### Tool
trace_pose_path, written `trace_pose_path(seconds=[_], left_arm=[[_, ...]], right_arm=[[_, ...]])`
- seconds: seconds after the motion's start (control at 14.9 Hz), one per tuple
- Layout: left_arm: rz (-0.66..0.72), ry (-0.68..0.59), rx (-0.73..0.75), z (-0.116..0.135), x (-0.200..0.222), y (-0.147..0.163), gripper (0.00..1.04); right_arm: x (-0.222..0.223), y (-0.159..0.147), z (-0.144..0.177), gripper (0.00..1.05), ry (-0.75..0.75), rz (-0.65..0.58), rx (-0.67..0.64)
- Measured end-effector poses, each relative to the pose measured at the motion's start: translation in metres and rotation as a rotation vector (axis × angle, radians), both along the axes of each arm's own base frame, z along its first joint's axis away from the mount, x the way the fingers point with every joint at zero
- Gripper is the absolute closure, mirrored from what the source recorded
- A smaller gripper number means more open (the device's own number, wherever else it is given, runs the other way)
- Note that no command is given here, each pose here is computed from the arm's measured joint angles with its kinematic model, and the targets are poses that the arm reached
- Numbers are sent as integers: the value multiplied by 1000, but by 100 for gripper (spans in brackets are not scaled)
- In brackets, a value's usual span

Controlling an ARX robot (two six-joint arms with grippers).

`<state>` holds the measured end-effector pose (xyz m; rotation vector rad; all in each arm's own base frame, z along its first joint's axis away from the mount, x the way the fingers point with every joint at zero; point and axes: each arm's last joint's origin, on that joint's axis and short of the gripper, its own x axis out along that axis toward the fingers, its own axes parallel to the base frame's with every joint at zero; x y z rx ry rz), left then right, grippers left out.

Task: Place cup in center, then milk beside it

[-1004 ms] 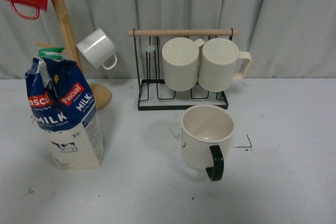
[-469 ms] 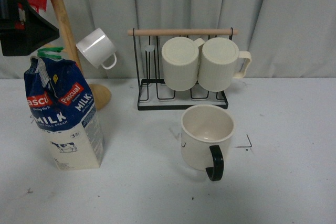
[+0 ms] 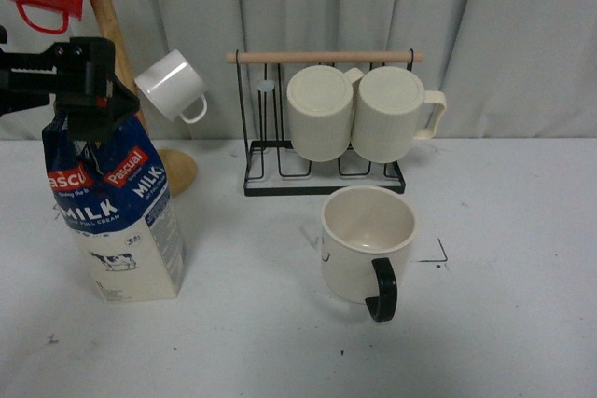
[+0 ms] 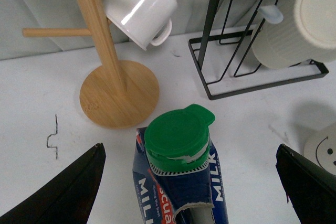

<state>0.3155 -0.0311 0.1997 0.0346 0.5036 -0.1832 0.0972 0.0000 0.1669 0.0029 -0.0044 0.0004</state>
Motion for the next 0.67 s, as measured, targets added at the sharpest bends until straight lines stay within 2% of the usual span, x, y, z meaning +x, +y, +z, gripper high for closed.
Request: trace_pose_path(seconds=[0.2,0.4,0.47,0.67], left_arm=[[23,11,58,-10,4,-6,7],[91,67,114,-34,14,-9,7],[109,72,114,-37,15,-9,10],[145,56,83,-36,19,-9,46]], right_arm=[[0,0,0,6,0,0,0],[0,0,0,6,0,0,0],[0,0,0,6,0,0,0],[0,0,0,6,0,0,0]])
